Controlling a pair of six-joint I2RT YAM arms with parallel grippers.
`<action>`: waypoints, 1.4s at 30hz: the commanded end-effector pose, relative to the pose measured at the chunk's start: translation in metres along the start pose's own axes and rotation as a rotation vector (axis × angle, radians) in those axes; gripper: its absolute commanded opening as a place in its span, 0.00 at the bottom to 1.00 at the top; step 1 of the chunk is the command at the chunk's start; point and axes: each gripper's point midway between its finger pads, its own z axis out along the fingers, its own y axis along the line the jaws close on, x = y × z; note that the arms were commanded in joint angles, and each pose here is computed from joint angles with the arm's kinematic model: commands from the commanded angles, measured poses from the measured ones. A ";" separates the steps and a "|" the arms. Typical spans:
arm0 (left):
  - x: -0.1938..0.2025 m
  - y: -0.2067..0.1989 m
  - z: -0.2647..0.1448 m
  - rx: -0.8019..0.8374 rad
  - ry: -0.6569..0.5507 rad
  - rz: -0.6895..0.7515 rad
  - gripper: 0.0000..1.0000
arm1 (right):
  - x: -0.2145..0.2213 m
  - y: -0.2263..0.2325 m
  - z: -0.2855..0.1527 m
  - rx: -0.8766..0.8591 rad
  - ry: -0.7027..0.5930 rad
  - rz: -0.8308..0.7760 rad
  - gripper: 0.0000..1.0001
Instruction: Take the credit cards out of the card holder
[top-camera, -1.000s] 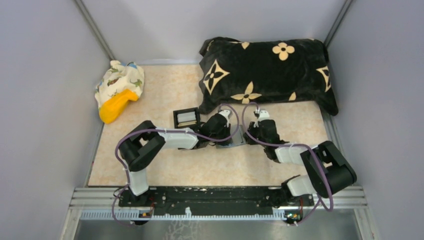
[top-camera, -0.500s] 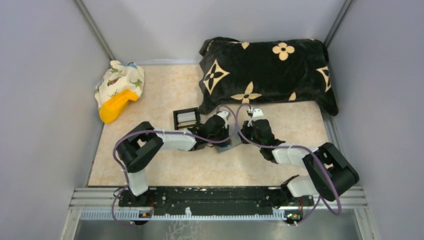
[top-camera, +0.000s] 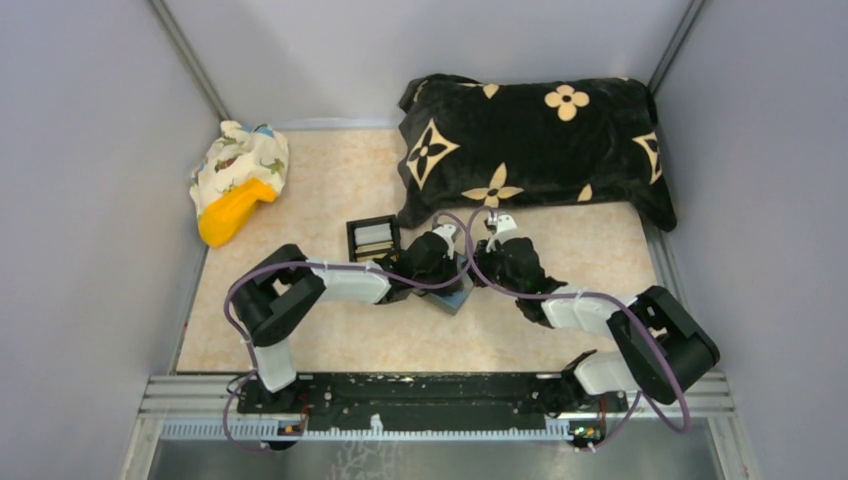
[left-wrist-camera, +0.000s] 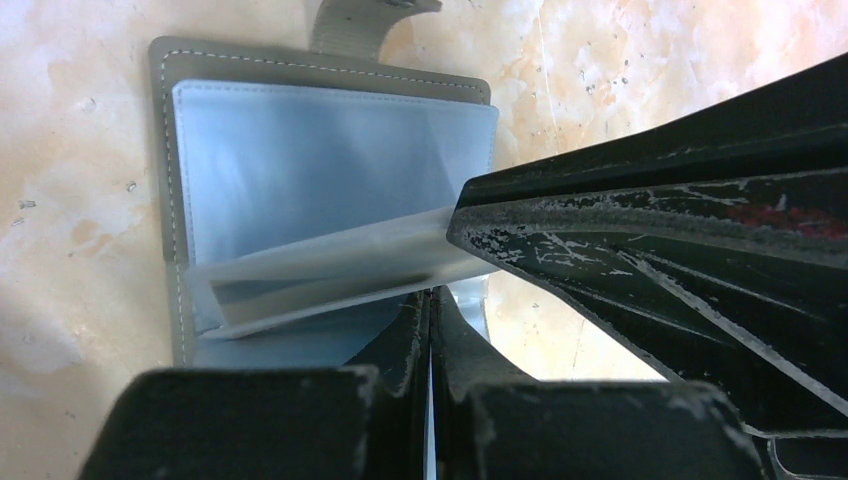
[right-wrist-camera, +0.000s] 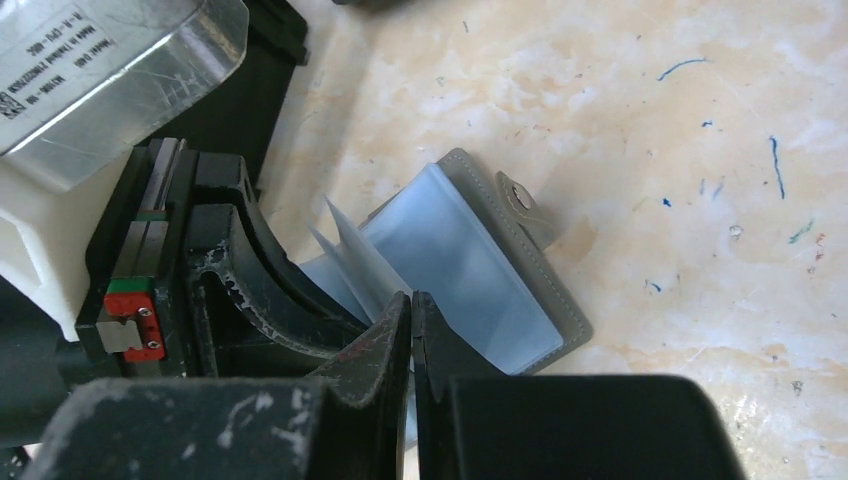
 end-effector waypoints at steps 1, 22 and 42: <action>0.010 0.008 -0.004 -0.020 0.018 0.017 0.00 | 0.016 0.017 -0.001 -0.074 0.069 0.007 0.04; -0.013 0.000 -0.017 -0.013 -0.020 0.061 0.00 | 0.013 -0.036 -0.003 0.104 0.069 0.084 0.03; -0.052 -0.013 -0.029 0.037 -0.087 0.086 0.00 | 0.022 -0.091 -0.040 0.251 0.023 0.318 0.00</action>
